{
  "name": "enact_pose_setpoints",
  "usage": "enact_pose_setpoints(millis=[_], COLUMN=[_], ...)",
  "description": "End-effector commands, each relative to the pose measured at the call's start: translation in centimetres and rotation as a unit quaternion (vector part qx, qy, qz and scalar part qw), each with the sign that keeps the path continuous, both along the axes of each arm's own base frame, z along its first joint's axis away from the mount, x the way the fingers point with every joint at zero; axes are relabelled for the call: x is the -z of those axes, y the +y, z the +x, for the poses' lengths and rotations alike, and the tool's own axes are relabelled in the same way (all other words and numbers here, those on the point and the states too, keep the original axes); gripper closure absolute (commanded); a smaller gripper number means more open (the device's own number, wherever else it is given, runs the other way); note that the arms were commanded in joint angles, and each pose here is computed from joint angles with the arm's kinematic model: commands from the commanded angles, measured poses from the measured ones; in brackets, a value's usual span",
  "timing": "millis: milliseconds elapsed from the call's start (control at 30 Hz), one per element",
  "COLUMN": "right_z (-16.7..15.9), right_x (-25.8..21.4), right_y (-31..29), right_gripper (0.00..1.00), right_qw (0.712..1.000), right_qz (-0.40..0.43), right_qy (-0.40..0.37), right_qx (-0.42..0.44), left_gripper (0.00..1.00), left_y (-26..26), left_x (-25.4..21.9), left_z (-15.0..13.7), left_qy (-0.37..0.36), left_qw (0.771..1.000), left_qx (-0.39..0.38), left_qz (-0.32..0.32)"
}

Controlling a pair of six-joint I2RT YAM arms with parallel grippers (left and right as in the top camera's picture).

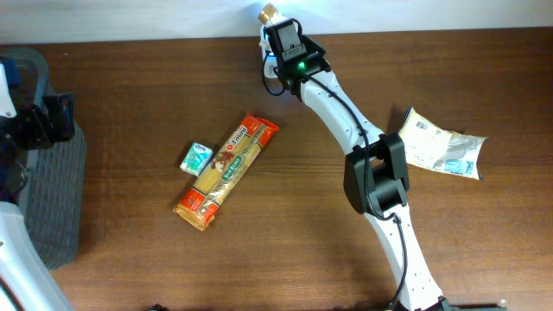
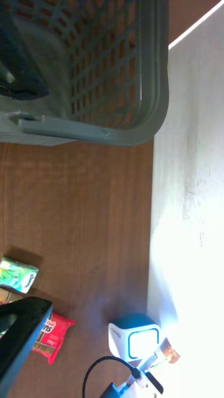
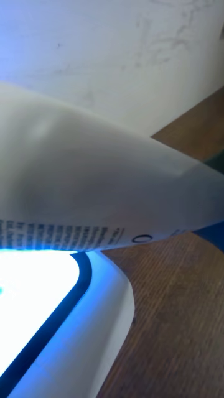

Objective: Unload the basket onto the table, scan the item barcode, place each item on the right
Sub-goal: 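Hold the white tube barcode over the scanner, then place the white tube on the table right side, release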

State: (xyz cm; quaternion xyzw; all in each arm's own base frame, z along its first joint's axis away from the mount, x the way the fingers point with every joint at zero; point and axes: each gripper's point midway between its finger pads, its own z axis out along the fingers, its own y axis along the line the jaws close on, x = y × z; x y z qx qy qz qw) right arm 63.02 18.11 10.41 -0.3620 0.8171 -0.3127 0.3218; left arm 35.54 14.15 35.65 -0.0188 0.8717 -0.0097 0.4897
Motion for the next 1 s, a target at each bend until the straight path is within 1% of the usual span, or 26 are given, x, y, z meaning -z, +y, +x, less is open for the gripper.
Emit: enact_pose_setpoints(millis=[0,267,300,367,400,433,500,533,567,600,633,667,700,733,767,833,900,967], right_z=[0.4,-0.7,-1.1,-3.5,-6.3,-8.6,-13.2,-14.7,-16.4,-17.8,-18.5,-19.0,-19.6,-20.0,-20.1,-20.9,-20.9,-21.1], right_x=[-2.7,-3.1,-4.1,-7.9,-10.8,-13.2,-15.1,-14.9,-13.7,-11.7,-9.4,-6.7,-4.4,-2.1,0.0,5.0,6.6,6.7], right_y=[-0.8,2.1,2.4,2.8,2.6,1.7,-1.8,-3.5,-6.2,-8.3,-9.4,-10.5,-11.9,-12.7,-12.8,-13.9,-15.7,-16.8], right_gripper=[0.96,0.96,0.96,0.96,0.96,0.96,0.96,0.96,0.96,0.96,0.96,0.96,0.96,0.96,0.96,0.96,0.96,0.56], right_qw=[0.999,0.999,0.998,0.991,0.972,0.95,0.911,0.896,0.875,0.854,0.836,0.811,0.789,0.775,0.765,0.756,0.761,0.761], right_qz=[-0.015,-0.009,0.019,0.126,0.223,0.292,0.359,0.368,0.363,0.354,0.35,0.349,0.343,0.339,0.344,0.335,0.318,0.311], right_qy=[-0.04,-0.041,-0.047,-0.033,-0.006,0.016,0.068,0.089,0.114,0.157,0.198,0.226,0.235,0.246,0.257,0.266,0.247,0.245], right_qx=[0.029,0.012,0.022,0.039,0.071,0.105,0.191,0.234,0.3,0.348,0.374,0.412,0.453,0.474,0.479,0.495,0.508,0.515], left_gripper=[0.01,0.01,0.01,0.01,0.01,0.01,0.01,0.01,0.01,0.01,0.01,0.01,0.01,0.01,0.01,0.01,0.01,0.01], left_y=[-0.2,-0.2,-0.2,-0.2,-0.2,-0.2,-0.2,-0.2,-0.2,-0.2,-0.2,-0.2,-0.2,-0.2,-0.2,-0.2,-0.2,-0.2], left_x=[-0.8,-0.8,-0.8,-0.8,-0.8,-0.8,-0.8,-0.8,-0.8,-0.8,-0.9,-0.8,-0.8,-0.8,-0.8,-0.8,-0.8,-0.8], left_z=[-0.2,-0.2,-0.2,-0.2,-0.2,-0.2,-0.2,-0.2,-0.2,-0.2,-0.2,-0.2,-0.2,-0.2,-0.2,-0.2,-0.2,-0.2], left_qy=[-0.011,-0.011,-0.011,-0.011,-0.011,-0.011,-0.011,-0.011,-0.011,-0.011,-0.011,-0.011,-0.011,-0.011,-0.011,-0.011,-0.011,-0.011], left_qw=[1.0,1.0,1.0,1.0,1.0,1.0,1.0,1.0,1.0,1.0,1.0,1.0,1.0,1.0,1.0,1.0,1.0,1.0], left_qx=[0.006,0.006,0.006,0.006,0.006,0.006,0.006,0.006,0.006,0.006,0.006,0.006,0.006,0.006,0.006,0.006,0.006,0.006], left_qz=[0.009,0.009,0.009,0.009,0.009,0.009,0.009,0.009,0.009,0.009,0.009,0.009,0.009,0.009,0.009,0.009,0.009,0.009])
